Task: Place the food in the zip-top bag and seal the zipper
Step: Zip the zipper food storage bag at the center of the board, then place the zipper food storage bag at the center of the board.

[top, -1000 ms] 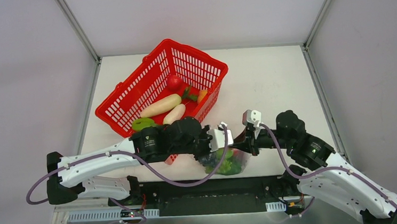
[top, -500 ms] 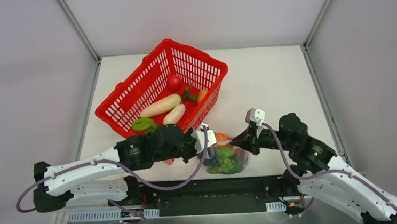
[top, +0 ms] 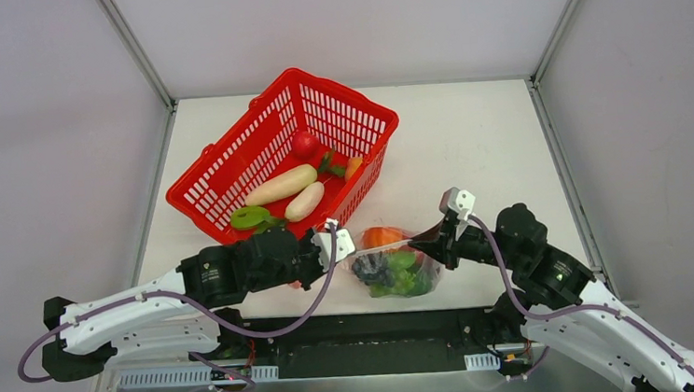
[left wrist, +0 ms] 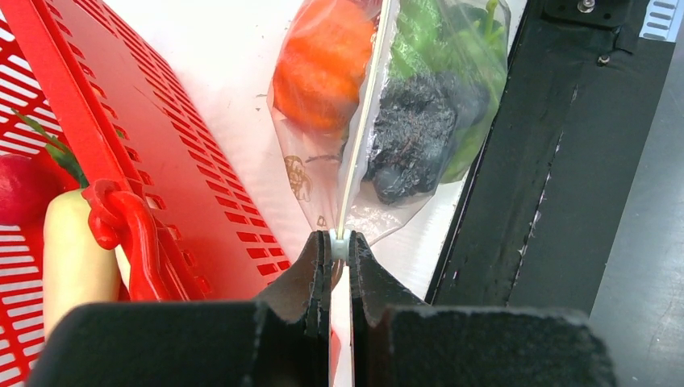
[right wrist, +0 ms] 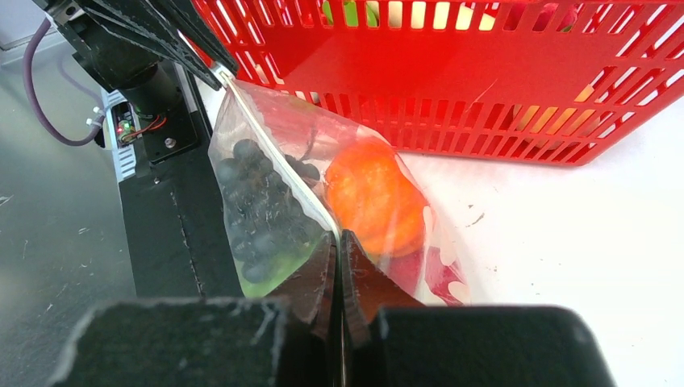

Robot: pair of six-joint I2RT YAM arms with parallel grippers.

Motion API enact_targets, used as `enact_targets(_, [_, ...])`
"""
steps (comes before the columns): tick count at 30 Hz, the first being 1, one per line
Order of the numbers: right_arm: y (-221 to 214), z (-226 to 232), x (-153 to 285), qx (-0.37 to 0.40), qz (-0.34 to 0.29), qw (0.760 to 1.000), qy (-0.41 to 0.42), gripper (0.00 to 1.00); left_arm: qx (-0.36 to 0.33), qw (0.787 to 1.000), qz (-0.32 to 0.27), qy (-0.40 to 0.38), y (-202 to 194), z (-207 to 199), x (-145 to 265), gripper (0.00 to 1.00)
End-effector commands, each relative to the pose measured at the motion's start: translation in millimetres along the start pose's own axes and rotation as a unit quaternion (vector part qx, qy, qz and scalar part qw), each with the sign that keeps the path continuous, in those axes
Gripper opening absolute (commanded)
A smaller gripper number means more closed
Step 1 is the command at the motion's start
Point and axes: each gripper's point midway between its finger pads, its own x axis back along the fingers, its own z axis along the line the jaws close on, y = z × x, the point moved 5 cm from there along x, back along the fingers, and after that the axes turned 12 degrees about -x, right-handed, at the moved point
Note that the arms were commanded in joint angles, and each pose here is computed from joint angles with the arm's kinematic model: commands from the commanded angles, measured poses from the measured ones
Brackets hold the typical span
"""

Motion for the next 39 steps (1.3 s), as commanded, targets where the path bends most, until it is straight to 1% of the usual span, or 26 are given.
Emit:
enact_targets(1, [24.1, -1.3, 2.8, 0.007, -0.058, 0.998, -0.019, 0.00, 0.012, 0.999, 0.044, 0.025, -17.3, 4.5, 4.7, 0.00])
enact_targets(5, [25.8, -1.0, 1.8, 0.000, -0.057, 0.998, -0.020, 0.00, 0.012, 0.998, 0.058, 0.036, -17.2, 7.9, 3.1, 0.00])
enact_targets(6, [26.3, -0.9, 1.7, -0.001, -0.057, 0.998, -0.020, 0.00, 0.013, 0.998, 0.057, 0.036, -16.5, 7.8, 2.5, 0.02])
enact_targets(7, [26.6, -0.5, 1.9, -0.002, -0.058, 0.998, -0.019, 0.00, 0.015, 0.998, 0.052, 0.038, -14.8, 8.4, 1.7, 0.13])
enact_targets(8, [27.3, -0.2, 2.1, -0.003, -0.059, 0.998, -0.019, 0.00, 0.019, 0.998, 0.044, 0.041, -12.0, 9.0, -0.2, 0.30])
enact_targets(9, [28.3, 0.0, 2.3, -0.005, -0.060, 0.998, -0.019, 0.00, 0.023, 0.998, 0.033, 0.044, -8.7, 9.4, -1.6, 0.38])
enact_targets(11, [29.5, -1.0, 2.8, -0.008, -0.065, 0.998, -0.025, 0.00, 0.034, 0.998, 0.003, 0.047, 0.1, 10.1, -5.1, 0.50])
enact_targets(13, [31.6, -5.8, 2.5, -0.013, -0.075, 0.996, -0.044, 0.00, 0.049, 0.997, -0.031, 0.054, 7.9, 10.3, -11.5, 0.59])
enact_targets(15, [37.5, -14.2, 3.0, -0.022, -0.096, 0.992, -0.078, 0.00, 0.048, 0.996, -0.056, 0.055, 10.8, 9.0, -18.1, 0.66])
enact_targets(17, [44.8, -23.8, 6.1, -0.029, -0.116, 0.985, -0.122, 0.00, 0.055, 0.995, -0.054, 0.066, 9.8, 11.5, -20.9, 0.69])
enact_targets(20, [62.2, -39.0, 17.4, -0.030, -0.155, 0.968, -0.197, 0.00, 0.052, 0.996, -0.031, 0.070, 6.8, 13.9, -20.5, 0.81])
enact_targets(23, [83.7, -44.8, 28.7, -0.019, -0.193, 0.952, -0.238, 0.00, 0.054, 0.995, -0.016, 0.078, 3.8, 15.7, -20.1, 0.86])
enact_targets(26, [90.1, -43.2, 28.1, -0.001, -0.188, 0.954, -0.234, 0.00, 0.060, 0.995, -0.025, 0.075, 5.4, 14.5, -21.7, 0.88])
enact_targets(28, [83.0, -43.3, 22.9, -0.009, -0.170, 0.959, -0.228, 0.00, 0.064, 0.995, -0.034, 0.074, 7.9, 14.1, -22.2, 0.89])
enact_targets(30, [60.2, -38.4, 10.6, -0.020, -0.120, 0.974, -0.190, 0.00, 0.069, 0.994, -0.044, 0.070, 11.6, 13.1, -22.6, 0.90])
enact_targets(31, [41.3, -34.2, 2.7, -0.031, -0.085, 0.983, -0.160, 0.00, 0.071, 0.994, -0.050, 0.066, 13.9, 12.5, -22.6, 0.91])
enact_targets(32, [23.0, -27.6, -4.6, -0.045, -0.050, 0.990, -0.122, 0.04, 0.074, 0.994, -0.057, 0.062, 16.2, 12.0, -22.8, 0.91])
enact_targets(34, [-4.3, -11.6, -12.7, -0.052, 0.018, 0.998, -0.041, 0.19, 0.077, 0.993, -0.069, 0.053, 20.8, 10.2, -23.9, 0.92])
enact_targets(35, [-9.1, -2.8, -14.6, -0.056, 0.043, 0.998, -0.004, 0.27, 0.078, 0.993, -0.074, 0.051, 23.0, 10.0, -24.2, 0.93])
enact_targets(37, [-7.4, 6.8, -18.4, -0.079, 0.076, 0.994, 0.026, 0.43, 0.079, 0.993, -0.079, 0.046, 26.5, 9.5, -23.4, 0.93])
enact_targets(38, [-5.4, 8.2, -19.7, -0.091, 0.086, 0.992, 0.025, 0.46, 0.080, 0.993, -0.080, 0.044, 28.0, 9.8, -22.6, 0.93])
enact_targets(39, [-2.3, 8.0, -20.5, -0.100, 0.093, 0.990, 0.018, 0.48, 0.081, 0.992, -0.081, 0.044, 28.9, 9.9, -21.8, 0.94])
